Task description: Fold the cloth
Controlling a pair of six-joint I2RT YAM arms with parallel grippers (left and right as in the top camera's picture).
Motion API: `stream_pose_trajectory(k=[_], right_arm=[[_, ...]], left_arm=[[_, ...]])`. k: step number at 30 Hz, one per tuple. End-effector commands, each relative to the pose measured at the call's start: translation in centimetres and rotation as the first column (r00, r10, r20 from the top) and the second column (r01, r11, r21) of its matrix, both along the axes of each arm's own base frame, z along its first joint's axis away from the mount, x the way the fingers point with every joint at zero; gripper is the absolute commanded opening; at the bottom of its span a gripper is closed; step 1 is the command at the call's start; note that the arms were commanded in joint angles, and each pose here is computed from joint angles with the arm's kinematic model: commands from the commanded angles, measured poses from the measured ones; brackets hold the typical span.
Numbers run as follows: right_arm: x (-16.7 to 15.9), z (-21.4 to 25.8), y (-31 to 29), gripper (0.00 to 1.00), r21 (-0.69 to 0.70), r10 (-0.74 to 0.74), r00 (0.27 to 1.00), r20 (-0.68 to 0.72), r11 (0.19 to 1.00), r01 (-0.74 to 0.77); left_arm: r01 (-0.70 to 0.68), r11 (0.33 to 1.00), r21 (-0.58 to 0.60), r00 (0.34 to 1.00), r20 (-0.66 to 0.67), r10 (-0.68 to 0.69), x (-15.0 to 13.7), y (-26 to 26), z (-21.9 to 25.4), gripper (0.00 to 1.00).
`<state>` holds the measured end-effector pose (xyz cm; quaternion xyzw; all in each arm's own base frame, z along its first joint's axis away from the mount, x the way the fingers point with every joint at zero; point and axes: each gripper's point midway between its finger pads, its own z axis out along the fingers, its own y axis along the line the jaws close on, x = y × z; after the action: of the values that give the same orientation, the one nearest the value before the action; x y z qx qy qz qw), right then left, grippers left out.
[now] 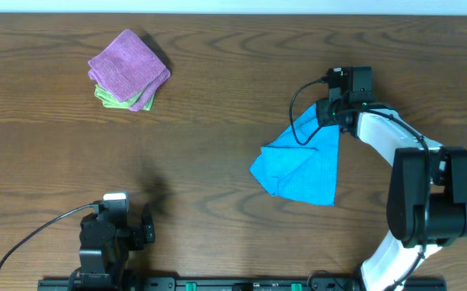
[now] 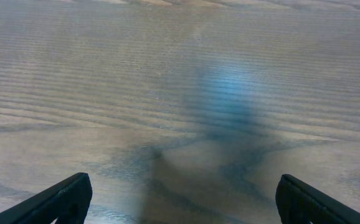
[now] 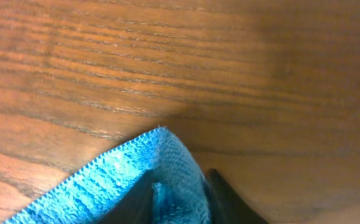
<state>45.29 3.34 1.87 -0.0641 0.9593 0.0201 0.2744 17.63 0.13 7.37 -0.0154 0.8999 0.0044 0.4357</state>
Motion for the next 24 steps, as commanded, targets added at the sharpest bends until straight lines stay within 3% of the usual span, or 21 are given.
stream_pose_trajectory(k=[1, 3, 15, 19, 21, 24], right_arm=[[0.6, 0.2, 0.0, 0.11, 0.014, -0.001, 1.0, 0.011, 1.0, 0.001], [1.0, 0.7, -0.1, 0.01, 0.007, -0.006, 1.0, 0.027, 1.0, 0.006], [7.7, 12.6, -6.4, 0.02, -0.194, -0.162, 0.943, 0.291, 0.955, 0.224], [7.9, 13.8, -9.6, 0.59, -0.207, -0.225, 0.921, 0.319, 0.931, 0.299], [7.1, 13.1, -10.6, 0.68, -0.209, -0.253, 0.926, 0.28, 0.925, 0.316], [5.0, 11.2, -10.8, 0.7, -0.202, -0.292, 0.942, 0.166, 0.925, 0.322]], left_arm=[[0.002, 1.0, -0.019, 1.0, -0.01, -0.002, -0.2, -0.2, -0.3, 0.95], [0.002, 1.0, -0.019, 1.0, -0.01, -0.002, -0.2, -0.2, -0.3, 0.95], [0.002, 1.0, -0.019, 1.0, -0.01, -0.002, -0.2, -0.2, -0.3, 0.95], [0.002, 1.0, -0.019, 1.0, -0.01, -0.002, -0.2, -0.2, -0.3, 0.95], [0.002, 1.0, -0.02, 1.0, -0.01, -0.003, -0.2, -0.3, -0.3, 0.95], [0.002, 1.0, -0.02, 1.0, -0.01, -0.003, -0.2, -0.3, -0.3, 0.95]])
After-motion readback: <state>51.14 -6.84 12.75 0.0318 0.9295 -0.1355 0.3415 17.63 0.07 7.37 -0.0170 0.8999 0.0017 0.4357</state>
